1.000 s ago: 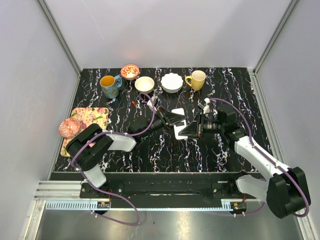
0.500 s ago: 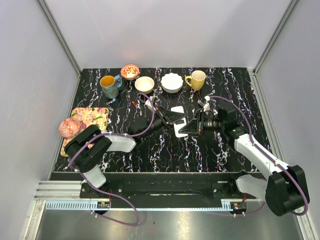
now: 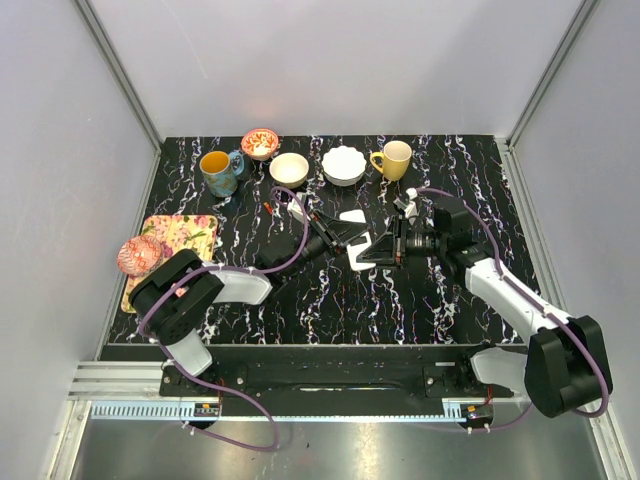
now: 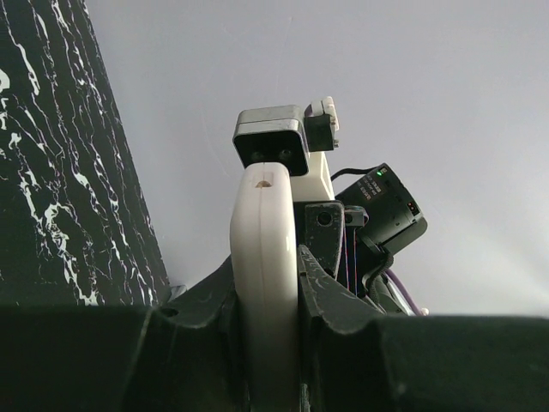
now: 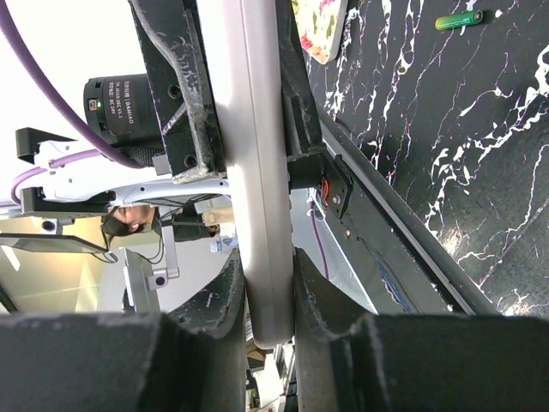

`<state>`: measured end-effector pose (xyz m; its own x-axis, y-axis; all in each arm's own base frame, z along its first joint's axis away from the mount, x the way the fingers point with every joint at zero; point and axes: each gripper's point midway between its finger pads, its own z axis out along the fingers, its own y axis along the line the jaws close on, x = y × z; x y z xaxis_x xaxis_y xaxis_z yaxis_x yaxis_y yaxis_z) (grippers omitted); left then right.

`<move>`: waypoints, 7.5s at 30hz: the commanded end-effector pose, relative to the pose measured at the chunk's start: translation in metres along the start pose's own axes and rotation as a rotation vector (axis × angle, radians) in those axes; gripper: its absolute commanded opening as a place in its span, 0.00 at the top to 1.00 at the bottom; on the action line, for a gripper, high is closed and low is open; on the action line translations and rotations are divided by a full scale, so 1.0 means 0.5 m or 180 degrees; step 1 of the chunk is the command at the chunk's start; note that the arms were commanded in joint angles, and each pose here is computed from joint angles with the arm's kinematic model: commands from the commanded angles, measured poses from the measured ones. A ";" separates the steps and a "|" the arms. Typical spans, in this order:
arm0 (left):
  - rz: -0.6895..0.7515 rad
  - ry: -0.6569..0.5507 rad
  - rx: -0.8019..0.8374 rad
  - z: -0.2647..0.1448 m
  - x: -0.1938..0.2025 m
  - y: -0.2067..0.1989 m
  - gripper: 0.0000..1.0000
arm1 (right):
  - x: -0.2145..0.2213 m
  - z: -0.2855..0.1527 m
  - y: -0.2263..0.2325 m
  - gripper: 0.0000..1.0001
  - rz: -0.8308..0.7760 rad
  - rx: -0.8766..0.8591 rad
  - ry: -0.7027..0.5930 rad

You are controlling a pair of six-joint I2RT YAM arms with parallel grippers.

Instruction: Load the batteries into the remote control

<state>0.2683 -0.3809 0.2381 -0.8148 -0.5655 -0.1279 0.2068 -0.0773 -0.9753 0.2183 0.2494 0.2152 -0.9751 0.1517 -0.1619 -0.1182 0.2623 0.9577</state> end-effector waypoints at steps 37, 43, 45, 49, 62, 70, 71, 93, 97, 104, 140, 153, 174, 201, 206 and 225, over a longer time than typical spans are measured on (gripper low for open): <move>0.0071 0.1480 0.1200 -0.098 0.220 -0.161 0.95 | -0.213 -0.005 0.035 1.00 -0.0234 -0.0058 -0.0997; 0.0138 0.1243 0.1193 -0.098 0.149 -0.148 1.00 | -0.177 -0.012 0.026 1.00 -0.0379 0.0054 -0.0802; 0.0175 0.1168 0.1163 -0.098 0.125 -0.142 0.98 | -0.167 -0.018 0.022 1.00 -0.0454 0.0131 -0.0773; 0.0212 0.1058 0.1175 -0.102 0.087 -0.146 0.84 | -0.144 -0.027 0.029 1.00 -0.0605 0.0155 -0.0673; 0.0234 0.1071 0.1252 -0.117 0.083 -0.166 0.66 | -0.111 -0.036 0.030 1.00 -0.0729 0.0136 -0.0518; 0.0221 0.0997 0.1260 -0.112 0.078 -0.169 0.70 | -0.087 -0.022 0.041 1.00 -0.0802 0.0026 -0.0331; 0.0229 0.0986 0.1283 -0.109 0.076 -0.173 0.69 | -0.082 -0.020 0.041 1.00 -0.0817 0.0028 -0.0295; 0.0321 0.1001 0.1500 -0.078 0.081 -0.213 1.00 | -0.034 -0.012 0.051 0.94 -0.0777 -0.0108 -0.0033; 0.0350 0.0865 0.1404 -0.090 0.072 -0.196 1.00 | -0.033 -0.017 0.055 0.50 -0.0750 -0.0072 -0.0085; 0.0280 0.0754 0.1101 -0.098 0.059 -0.137 1.00 | -0.017 -0.031 0.067 0.20 -0.0766 -0.0063 -0.0116; 0.0404 0.0615 0.1095 -0.049 0.018 -0.181 1.00 | 0.050 -0.023 0.014 0.65 -0.0426 -0.0240 0.0122; 0.0372 0.0674 0.1089 -0.044 0.036 -0.181 1.00 | 0.032 -0.007 0.021 1.00 -0.0410 -0.0158 -0.0023; 0.0764 0.1083 0.0701 -0.107 0.140 -0.127 0.79 | -0.049 -0.003 0.049 1.00 -0.0658 0.0048 -0.0408; 0.1625 -0.0290 -0.0772 -0.250 -0.138 -0.075 0.01 | -0.179 -0.304 -0.236 1.00 -0.1265 0.5228 -0.1125; 0.1815 -0.0323 -0.0940 -0.291 -0.133 -0.072 0.01 | -0.216 -0.283 -0.315 1.00 -0.1393 0.5746 -0.0751; 0.1651 -0.0200 -0.0880 -0.339 -0.089 -0.062 0.01 | -0.213 -0.141 -0.485 0.86 -0.1289 0.5514 0.0601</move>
<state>0.2085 -0.2148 0.2431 -0.6139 -0.5195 -0.5943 0.4048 0.4392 -0.8020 0.3430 0.0914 0.0332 -0.9509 -0.2125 -0.2248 -0.0731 0.8605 -0.5042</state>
